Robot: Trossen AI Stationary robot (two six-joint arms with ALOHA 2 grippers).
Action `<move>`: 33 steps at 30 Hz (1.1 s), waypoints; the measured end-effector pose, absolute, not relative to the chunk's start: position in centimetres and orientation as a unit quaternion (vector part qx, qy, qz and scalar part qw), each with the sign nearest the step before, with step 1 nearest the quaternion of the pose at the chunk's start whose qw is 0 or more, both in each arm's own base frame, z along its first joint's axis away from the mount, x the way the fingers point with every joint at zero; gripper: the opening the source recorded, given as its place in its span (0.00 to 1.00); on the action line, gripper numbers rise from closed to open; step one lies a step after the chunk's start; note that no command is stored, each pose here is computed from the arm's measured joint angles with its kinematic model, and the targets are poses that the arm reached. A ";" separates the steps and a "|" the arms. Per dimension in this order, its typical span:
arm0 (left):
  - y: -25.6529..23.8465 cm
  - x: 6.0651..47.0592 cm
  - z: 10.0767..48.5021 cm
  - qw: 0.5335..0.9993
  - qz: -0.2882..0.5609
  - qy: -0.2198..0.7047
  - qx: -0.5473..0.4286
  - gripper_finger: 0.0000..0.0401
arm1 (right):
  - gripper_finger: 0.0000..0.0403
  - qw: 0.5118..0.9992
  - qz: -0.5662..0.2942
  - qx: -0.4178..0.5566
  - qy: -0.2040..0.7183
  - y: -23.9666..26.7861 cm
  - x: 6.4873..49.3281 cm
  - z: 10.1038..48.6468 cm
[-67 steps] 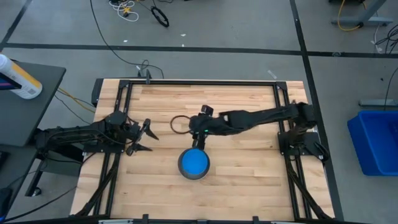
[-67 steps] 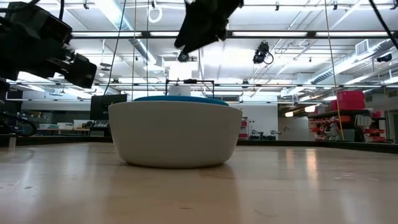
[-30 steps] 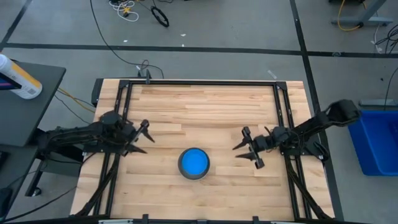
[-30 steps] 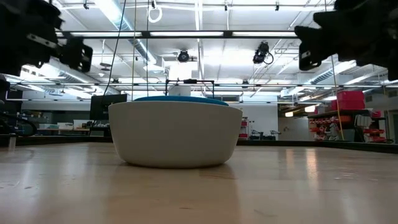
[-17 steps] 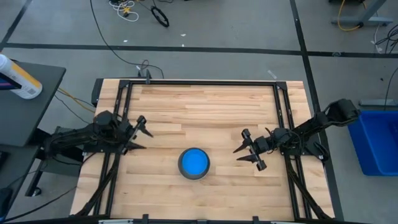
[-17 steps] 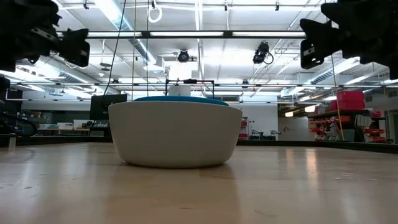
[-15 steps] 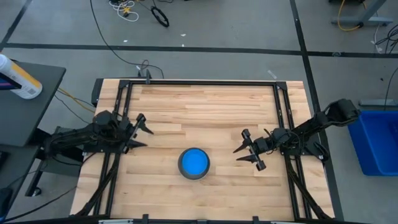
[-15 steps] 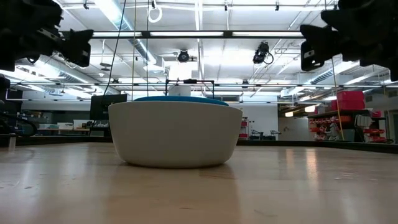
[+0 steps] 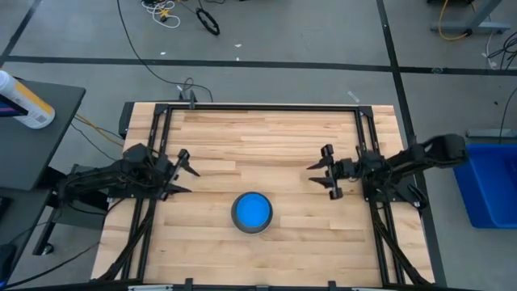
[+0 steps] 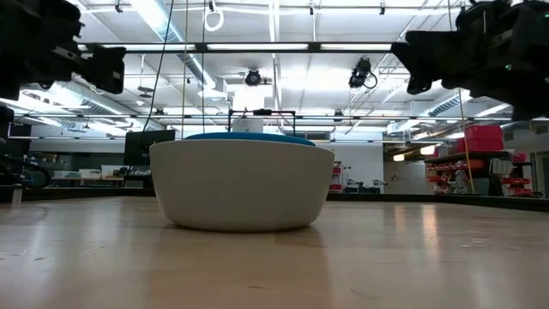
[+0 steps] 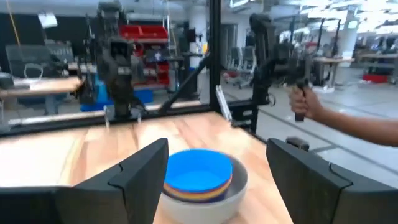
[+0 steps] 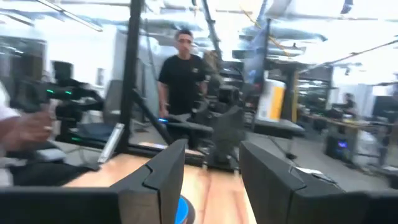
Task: Nest bowls inside each other
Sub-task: Return to Home Position
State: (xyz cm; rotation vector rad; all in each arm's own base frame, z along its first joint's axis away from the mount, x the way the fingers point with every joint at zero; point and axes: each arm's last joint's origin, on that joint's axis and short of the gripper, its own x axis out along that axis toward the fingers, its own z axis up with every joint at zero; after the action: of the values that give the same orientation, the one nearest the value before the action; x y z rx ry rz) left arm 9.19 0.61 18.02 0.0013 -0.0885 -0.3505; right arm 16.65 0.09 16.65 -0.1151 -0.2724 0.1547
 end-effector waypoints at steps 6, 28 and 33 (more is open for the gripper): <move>0.7 9.2 17.7 0.989 -0.149 -0.017 0.009 0.69 | 0.39 0.983 0.110 -0.046 -0.137 -2.5 15.9 17.1; 0.5 8.9 17.6 0.984 -0.174 0.028 -0.009 0.69 | 0.41 0.994 0.066 0.002 -0.090 -3.5 11.1 18.8; 0.5 8.9 17.5 0.984 -0.177 0.030 -0.011 0.69 | 0.40 0.993 0.053 -0.023 -0.101 -2.4 10.5 18.9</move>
State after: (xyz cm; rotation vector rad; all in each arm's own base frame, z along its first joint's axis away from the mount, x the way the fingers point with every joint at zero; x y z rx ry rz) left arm 8.90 0.52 17.55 -0.0219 0.0595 -0.3565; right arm 10.51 -2.42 18.92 -0.0455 -0.2029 0.1068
